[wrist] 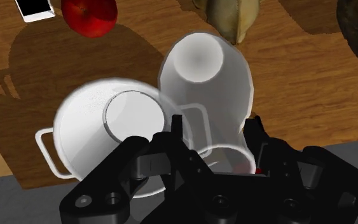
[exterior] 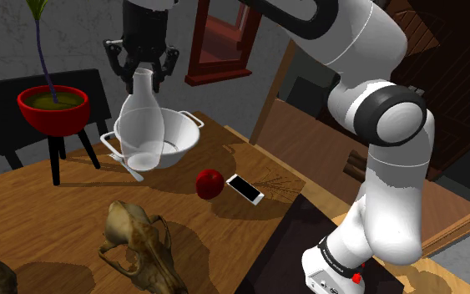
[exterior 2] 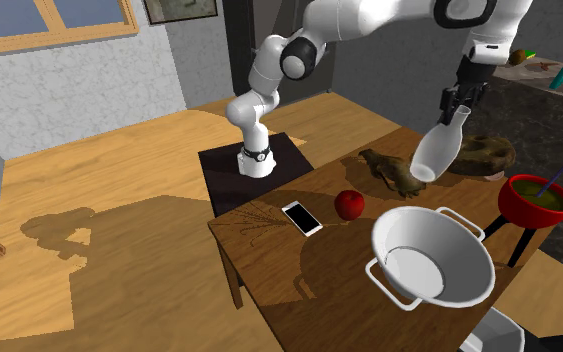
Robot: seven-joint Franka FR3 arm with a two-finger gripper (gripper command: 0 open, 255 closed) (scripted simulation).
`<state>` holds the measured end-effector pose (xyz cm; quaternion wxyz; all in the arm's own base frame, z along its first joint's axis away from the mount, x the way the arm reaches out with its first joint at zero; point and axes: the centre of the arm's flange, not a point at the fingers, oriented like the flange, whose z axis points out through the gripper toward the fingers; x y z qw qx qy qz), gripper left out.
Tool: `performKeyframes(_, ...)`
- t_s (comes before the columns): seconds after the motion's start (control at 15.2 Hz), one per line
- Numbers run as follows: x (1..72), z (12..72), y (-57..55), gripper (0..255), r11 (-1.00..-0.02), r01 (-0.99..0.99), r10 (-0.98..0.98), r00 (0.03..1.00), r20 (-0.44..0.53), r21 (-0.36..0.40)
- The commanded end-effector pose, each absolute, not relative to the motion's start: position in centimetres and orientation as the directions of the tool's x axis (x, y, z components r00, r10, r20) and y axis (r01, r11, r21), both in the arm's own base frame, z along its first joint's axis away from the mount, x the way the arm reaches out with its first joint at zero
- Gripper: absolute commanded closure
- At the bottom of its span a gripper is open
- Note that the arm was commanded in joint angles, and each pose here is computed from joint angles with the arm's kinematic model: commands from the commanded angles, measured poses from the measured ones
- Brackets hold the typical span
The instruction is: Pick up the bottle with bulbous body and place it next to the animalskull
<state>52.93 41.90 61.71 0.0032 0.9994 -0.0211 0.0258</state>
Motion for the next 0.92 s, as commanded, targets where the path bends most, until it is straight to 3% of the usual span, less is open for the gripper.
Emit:
performKeyframes(0.0,52.8,61.2,42.9,255,-0.999,-0.044,-0.044,0.998,0.052,0.005)
performKeyframes(0.86,52.8,54.3,42.9,255,-0.999,-0.044,-0.044,0.998,0.052,0.005)
